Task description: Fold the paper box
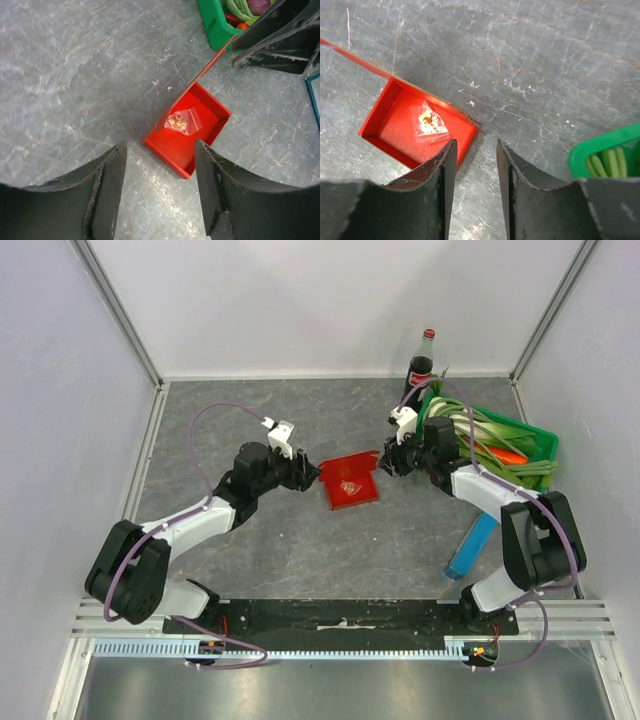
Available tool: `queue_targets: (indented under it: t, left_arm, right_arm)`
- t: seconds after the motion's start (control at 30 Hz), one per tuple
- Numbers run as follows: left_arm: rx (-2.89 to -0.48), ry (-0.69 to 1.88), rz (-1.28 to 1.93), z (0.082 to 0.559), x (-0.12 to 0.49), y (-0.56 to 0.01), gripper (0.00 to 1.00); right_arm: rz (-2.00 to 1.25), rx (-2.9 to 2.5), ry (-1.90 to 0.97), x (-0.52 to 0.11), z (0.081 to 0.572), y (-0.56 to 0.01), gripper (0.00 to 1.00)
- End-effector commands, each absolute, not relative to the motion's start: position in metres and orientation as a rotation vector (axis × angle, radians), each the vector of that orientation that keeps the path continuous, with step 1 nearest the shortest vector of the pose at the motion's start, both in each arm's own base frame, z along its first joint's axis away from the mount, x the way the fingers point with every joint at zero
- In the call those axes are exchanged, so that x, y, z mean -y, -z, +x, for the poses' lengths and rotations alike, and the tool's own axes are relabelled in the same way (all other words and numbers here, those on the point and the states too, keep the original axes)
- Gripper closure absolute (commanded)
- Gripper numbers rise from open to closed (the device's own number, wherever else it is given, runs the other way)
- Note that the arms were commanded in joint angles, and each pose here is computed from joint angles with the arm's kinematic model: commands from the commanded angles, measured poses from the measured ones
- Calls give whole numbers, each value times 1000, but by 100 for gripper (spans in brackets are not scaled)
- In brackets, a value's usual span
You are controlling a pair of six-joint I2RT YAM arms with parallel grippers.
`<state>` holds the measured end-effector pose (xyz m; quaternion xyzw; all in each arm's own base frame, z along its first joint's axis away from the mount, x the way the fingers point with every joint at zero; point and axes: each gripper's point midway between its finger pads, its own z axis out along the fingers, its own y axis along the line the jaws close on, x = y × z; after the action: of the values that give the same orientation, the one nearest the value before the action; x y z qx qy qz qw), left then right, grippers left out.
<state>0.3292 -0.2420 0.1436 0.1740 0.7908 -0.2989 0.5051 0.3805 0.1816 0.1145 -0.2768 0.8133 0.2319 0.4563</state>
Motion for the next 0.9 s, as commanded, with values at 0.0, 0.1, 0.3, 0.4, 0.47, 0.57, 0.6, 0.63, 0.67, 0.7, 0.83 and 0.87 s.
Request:
queue_targets:
  t: [0.0,0.1,0.3,0.4,0.47,0.57,0.6,0.63,0.67,0.7,0.83,0.87]
  left_arm:
    - [-1787,670,613,350,259,-160,40]
    - [-1803,683,658,355,268,-151,41]
    - [-1819,686,704,361,276,-135,47]
    - [-1832,693,683,362,276,-131,48]
    - [-1841,707,686,361,278,-126,48]
    - [-1849,705,682,362,279,-122,53]
    - [-1856,703,689,361,278,-119,56]
    - [-1853,703,691,361,279,-120,58]
    - [-1853,697,690,361,279,-120,59]
    - [-1848,696,692,361,279,-121,60]
    - [-1844,694,694,361,279,-123,62]
    - [-1844,691,689,361,279,-124,63]
  right_arm:
    - [-796,-1912,-594,-190,397,-120,57]
    - [-805,-1933,-591,-185,400,-110,58]
    - [-809,-1937,-587,-185,405,-103,60]
    - [-827,-1922,-606,-189,404,-104,60]
    - [-846,-1892,-633,-193,403,-107,60]
    - [-859,-1862,-669,-200,400,-110,61]
    - [-860,-1861,-668,-200,401,-109,62]
    - [-862,-1857,-670,-200,402,-110,62]
    - [-866,-1856,-681,-201,401,-109,62]
    - [-868,-1848,-684,-202,402,-111,62]
    - [-889,-1839,-689,-206,402,-110,64]
    - [-889,-1838,-691,-206,402,-110,64]
